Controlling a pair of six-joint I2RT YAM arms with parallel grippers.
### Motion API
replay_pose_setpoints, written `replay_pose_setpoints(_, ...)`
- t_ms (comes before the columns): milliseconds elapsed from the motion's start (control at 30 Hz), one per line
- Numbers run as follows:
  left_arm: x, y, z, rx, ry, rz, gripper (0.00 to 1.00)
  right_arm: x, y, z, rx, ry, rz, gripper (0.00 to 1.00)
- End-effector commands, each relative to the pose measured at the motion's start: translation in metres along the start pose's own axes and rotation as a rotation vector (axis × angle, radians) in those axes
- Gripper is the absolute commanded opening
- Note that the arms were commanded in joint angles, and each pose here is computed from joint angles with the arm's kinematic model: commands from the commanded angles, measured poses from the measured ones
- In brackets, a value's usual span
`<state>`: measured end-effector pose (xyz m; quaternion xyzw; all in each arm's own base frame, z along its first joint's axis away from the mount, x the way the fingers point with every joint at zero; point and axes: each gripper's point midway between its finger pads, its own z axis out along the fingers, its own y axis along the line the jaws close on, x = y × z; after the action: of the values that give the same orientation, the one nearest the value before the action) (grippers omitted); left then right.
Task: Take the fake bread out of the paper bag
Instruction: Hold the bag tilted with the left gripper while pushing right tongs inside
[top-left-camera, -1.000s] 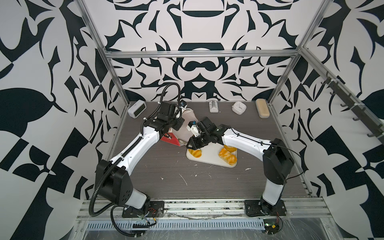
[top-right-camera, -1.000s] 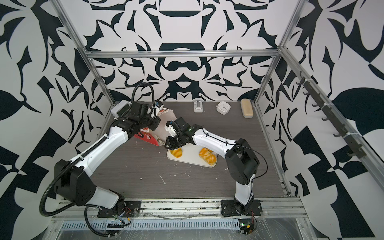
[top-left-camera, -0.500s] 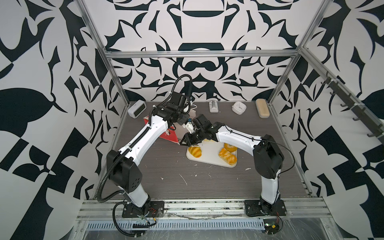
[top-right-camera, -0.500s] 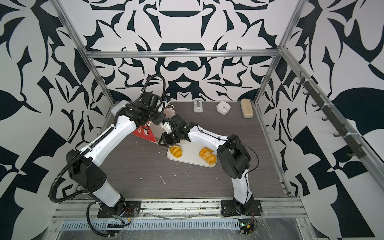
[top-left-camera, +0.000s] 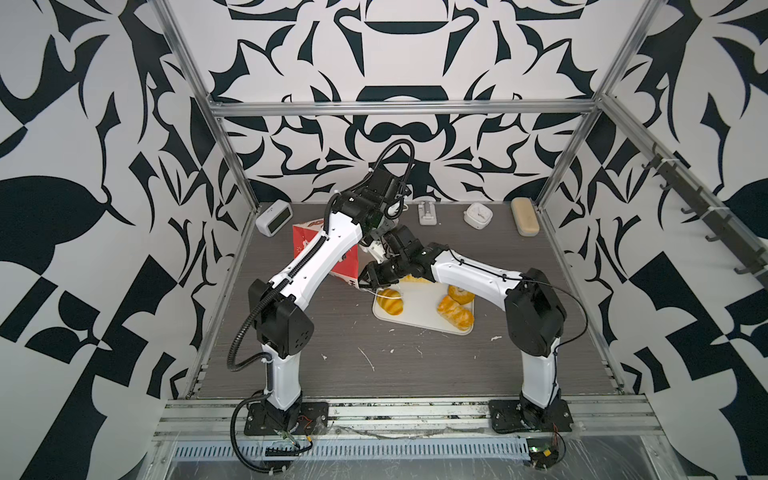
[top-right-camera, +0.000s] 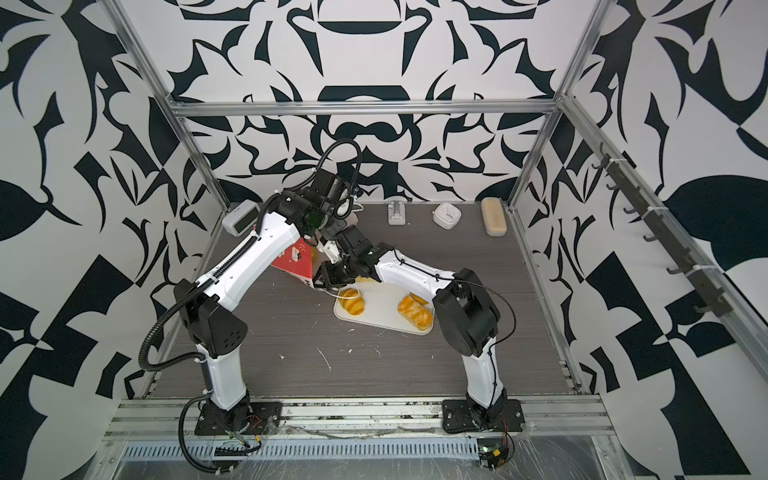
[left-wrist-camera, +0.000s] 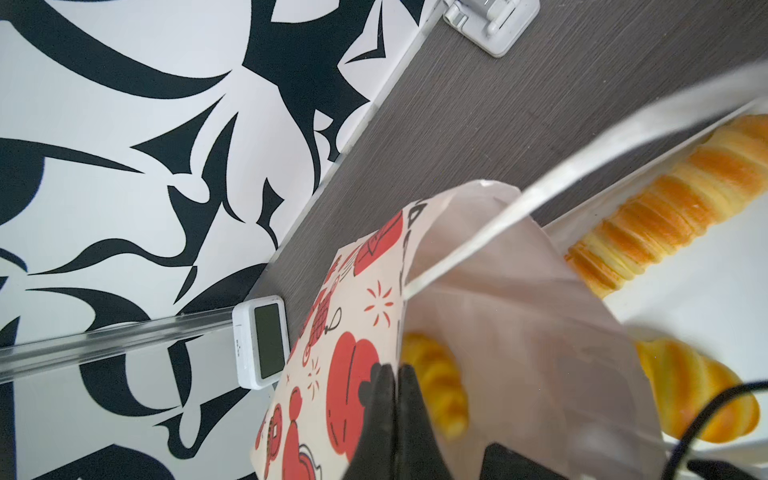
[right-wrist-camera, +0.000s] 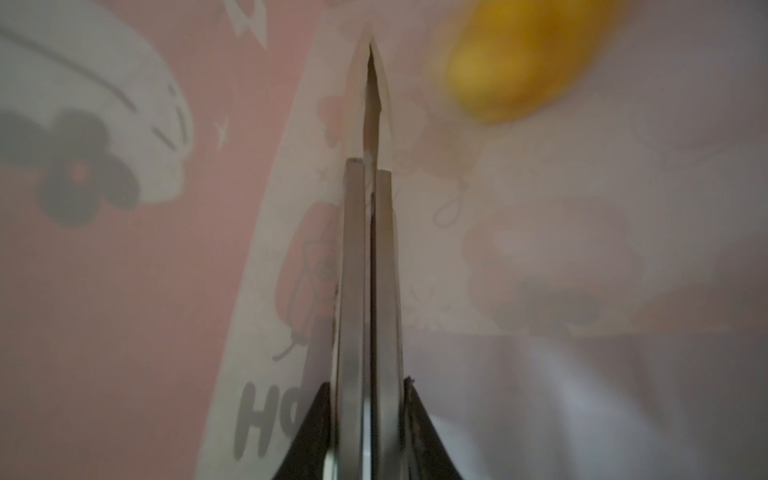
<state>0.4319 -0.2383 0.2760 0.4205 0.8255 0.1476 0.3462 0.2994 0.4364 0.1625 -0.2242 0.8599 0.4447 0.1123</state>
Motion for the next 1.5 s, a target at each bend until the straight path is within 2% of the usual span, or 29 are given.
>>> replay_pose_setpoints(0, 0.005, -0.014, -0.008, 0.025, 0.012, 0.044, 0.0, -0.019, 0.026, -0.01, -0.062, -0.06, -0.059, 0.27)
replay_pose_setpoints(267, 0.031, -0.015, -0.009, -0.017, -0.011, -0.014, 0.0, -0.009, 0.005, -0.019, 0.028, -0.062, -0.05, 0.26)
replay_pose_setpoints(500, 0.059, -0.019, -0.014, -0.073, -0.126, -0.061, 0.0, 0.004, -0.008, -0.032, 0.107, -0.067, -0.063, 0.25)
replay_pose_setpoints(700, 0.081, -0.033, -0.02, -0.057, -0.17, -0.078, 0.0, 0.01, -0.016, -0.05, 0.203, -0.066, -0.127, 0.25)
replay_pose_setpoints(933, 0.09, -0.043, -0.027, -0.024, -0.214, -0.106, 0.0, 0.013, -0.025, -0.072, 0.321, -0.072, -0.201, 0.25)
replay_pose_setpoints(1067, 0.094, -0.051, -0.028, 0.01, -0.225, -0.126, 0.0, 0.013, -0.028, -0.074, 0.345, -0.066, -0.212, 0.25)
replay_pose_setpoints(1467, 0.099, -0.058, -0.026, 0.03, -0.233, -0.142, 0.0, 0.001, -0.028, -0.074, 0.353, -0.128, -0.204, 0.4)
